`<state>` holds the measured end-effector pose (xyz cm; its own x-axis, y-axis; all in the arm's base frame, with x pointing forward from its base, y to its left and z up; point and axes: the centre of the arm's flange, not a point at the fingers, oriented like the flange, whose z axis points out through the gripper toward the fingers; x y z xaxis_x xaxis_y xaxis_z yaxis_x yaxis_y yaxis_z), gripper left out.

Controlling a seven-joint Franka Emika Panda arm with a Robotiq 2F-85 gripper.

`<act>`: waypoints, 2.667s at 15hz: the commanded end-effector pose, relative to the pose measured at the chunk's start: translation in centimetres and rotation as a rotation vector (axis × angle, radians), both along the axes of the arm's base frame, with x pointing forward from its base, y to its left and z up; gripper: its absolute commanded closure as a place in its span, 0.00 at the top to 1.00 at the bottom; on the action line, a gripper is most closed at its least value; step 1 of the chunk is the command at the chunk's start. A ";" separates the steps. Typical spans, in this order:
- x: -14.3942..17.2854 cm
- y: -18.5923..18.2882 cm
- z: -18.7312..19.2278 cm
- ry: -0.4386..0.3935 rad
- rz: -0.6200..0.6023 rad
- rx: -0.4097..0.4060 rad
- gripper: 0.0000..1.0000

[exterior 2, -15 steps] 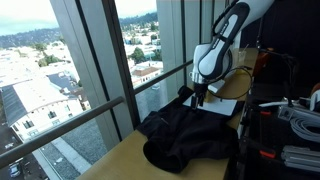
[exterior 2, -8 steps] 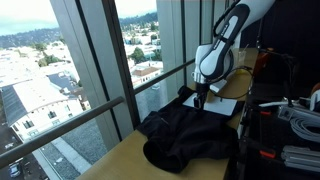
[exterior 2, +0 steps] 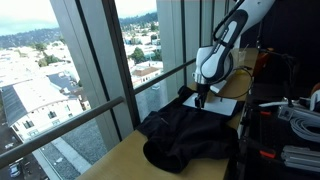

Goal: Close the zip of the jersey

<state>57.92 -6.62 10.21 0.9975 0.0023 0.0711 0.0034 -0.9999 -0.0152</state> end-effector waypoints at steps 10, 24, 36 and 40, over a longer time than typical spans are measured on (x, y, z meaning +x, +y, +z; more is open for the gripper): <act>2.4 3.9 0.5 -0.046 0.063 -0.012 1.00; 1.5 2.6 -0.3 -0.030 0.036 -0.018 0.49; 1.3 3.9 -0.2 -0.023 0.050 -0.028 0.02; 1.6 4.8 -0.2 -0.019 0.073 -0.040 0.02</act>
